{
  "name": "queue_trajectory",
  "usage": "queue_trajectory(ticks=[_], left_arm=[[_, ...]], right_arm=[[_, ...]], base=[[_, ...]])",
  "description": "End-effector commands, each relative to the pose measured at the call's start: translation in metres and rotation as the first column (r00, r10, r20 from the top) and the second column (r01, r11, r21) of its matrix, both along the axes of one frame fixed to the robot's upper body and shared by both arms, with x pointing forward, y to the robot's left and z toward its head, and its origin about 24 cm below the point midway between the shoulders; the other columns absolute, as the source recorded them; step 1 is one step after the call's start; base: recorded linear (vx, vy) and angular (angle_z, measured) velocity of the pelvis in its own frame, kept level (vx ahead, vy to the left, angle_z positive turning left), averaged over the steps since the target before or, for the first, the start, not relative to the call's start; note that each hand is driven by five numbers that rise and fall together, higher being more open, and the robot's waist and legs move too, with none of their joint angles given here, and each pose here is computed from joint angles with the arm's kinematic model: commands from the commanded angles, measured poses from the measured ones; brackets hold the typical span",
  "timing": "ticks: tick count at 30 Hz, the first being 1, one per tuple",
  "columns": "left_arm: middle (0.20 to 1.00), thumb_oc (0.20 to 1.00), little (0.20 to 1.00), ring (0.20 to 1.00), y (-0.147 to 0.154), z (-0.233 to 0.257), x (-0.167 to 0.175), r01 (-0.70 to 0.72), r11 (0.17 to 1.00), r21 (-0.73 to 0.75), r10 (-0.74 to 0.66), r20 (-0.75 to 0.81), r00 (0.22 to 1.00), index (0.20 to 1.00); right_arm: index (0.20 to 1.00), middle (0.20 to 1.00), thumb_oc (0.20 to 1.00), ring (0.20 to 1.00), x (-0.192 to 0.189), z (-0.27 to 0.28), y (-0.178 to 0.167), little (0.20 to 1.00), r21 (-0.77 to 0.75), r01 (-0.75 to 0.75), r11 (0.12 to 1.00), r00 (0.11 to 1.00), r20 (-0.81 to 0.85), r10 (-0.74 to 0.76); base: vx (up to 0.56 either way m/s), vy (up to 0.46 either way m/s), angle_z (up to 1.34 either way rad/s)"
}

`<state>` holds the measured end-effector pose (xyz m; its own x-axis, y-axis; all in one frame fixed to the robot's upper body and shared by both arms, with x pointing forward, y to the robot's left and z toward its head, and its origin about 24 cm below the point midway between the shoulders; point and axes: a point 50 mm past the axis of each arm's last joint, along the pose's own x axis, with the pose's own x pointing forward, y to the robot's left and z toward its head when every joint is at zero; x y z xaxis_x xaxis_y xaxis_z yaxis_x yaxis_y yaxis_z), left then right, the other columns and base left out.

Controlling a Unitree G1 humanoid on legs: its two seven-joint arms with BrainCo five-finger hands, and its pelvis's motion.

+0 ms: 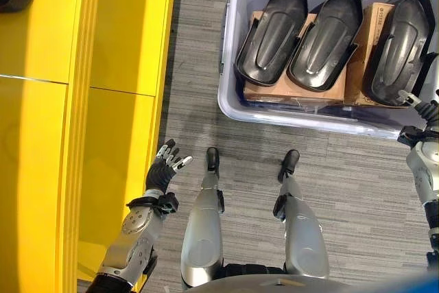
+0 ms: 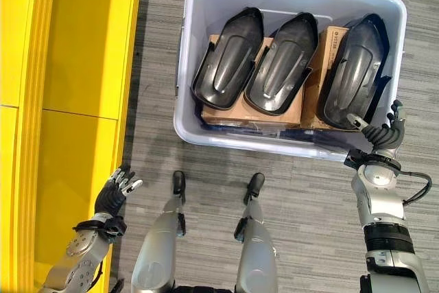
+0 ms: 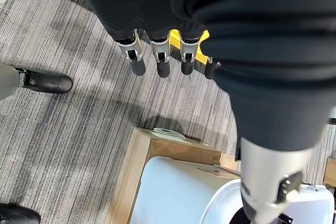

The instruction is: Move parts from the plastic box to the shelf.

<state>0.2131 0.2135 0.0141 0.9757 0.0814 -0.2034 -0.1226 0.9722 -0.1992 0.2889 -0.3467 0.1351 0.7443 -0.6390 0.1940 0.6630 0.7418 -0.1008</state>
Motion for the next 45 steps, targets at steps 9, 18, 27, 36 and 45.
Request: queue_trajectory(ticks=[9,18,27,36,45], left_arm=[[1.000,1.000,1.000,1.000,-0.004,0.009,0.003,0.017,1.000,-0.015,-0.017,0.050,0.999,1.000],[1.000,1.000,1.000,1.000,-0.008,0.011,0.004,0.035,0.999,-0.013,-0.034,0.062,0.998,1.000],[1.000,1.000,1.000,1.000,-0.014,0.015,0.006,0.065,0.998,-0.012,-0.063,0.078,0.995,1.000],[1.000,1.000,1.000,1.000,-0.015,0.016,0.005,0.068,0.998,-0.015,-0.066,0.086,0.994,1.000],[1.000,1.000,1.000,1.000,-0.016,0.019,0.005,0.063,0.998,-0.015,-0.061,0.100,0.993,1.000]], right_arm=[[1.000,1.000,1.000,1.000,0.005,0.059,-0.024,1.000,0.022,0.089,0.996,0.970,0.225,-0.092],[1.000,1.000,1.000,1.000,0.009,0.074,-0.027,1.000,0.021,0.112,0.993,0.960,0.256,-0.114],[1.000,1.000,1.000,1.000,0.011,0.081,-0.035,1.000,0.030,0.167,0.986,0.953,0.252,-0.169],[1.000,1.000,1.000,1.000,0.016,0.095,-0.038,1.000,0.008,0.175,0.984,0.949,0.264,-0.171],[1.000,1.000,1.000,1.000,0.026,0.103,-0.030,1.000,-0.017,0.161,0.987,0.954,0.259,-0.152]], base=[[0.00,-0.002,-0.01],[0.00,0.000,0.00],[0.00,0.000,0.00],[0.00,-0.001,0.00],[0.00,0.000,0.00]])
